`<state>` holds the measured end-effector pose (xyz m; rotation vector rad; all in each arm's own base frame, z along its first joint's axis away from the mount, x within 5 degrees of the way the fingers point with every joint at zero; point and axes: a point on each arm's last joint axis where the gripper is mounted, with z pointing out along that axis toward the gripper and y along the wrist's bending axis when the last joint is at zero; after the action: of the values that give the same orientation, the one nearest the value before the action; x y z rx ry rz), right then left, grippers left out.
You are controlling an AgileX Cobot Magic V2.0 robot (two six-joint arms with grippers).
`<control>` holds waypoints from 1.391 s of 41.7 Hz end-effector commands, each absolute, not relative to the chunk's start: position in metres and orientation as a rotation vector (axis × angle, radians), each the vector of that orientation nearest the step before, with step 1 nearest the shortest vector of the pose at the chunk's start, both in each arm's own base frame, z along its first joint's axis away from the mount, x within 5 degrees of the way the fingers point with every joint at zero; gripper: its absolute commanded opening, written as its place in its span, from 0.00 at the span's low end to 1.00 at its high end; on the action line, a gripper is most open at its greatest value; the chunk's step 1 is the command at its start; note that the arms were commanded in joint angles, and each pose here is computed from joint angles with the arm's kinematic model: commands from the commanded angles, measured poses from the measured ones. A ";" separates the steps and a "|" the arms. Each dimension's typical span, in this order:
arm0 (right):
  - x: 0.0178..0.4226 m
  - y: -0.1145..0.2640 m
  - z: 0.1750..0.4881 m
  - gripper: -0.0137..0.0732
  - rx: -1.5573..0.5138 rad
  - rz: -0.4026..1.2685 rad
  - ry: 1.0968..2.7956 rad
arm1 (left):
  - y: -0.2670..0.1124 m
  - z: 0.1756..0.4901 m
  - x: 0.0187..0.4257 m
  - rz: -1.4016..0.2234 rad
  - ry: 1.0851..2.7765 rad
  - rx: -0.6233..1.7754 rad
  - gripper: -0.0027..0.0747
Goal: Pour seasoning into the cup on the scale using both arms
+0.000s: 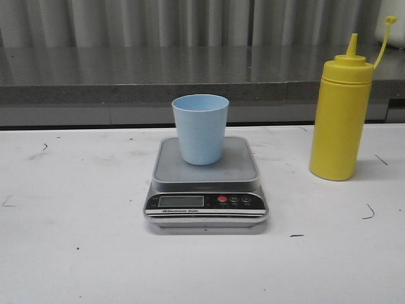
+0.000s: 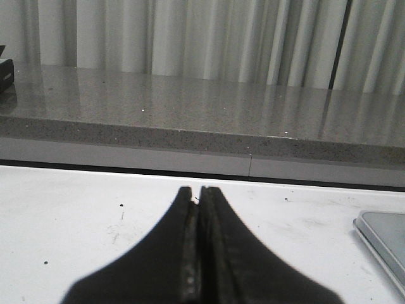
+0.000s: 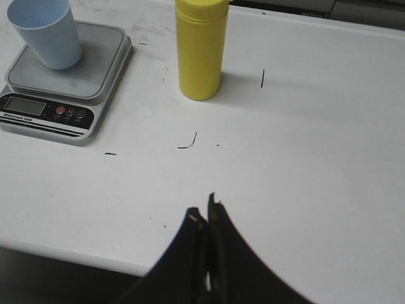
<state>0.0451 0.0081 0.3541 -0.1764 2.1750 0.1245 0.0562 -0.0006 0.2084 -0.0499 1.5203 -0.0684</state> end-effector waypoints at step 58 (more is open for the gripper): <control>0.055 0.000 0.205 0.08 -0.025 -0.038 1.507 | 0.000 0.209 0.055 -0.073 1.445 -0.056 0.01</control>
<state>0.0567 -0.0008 0.1924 -0.0165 1.6337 -0.0271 0.0562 -0.0004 0.2082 -0.0518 1.5220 -0.0652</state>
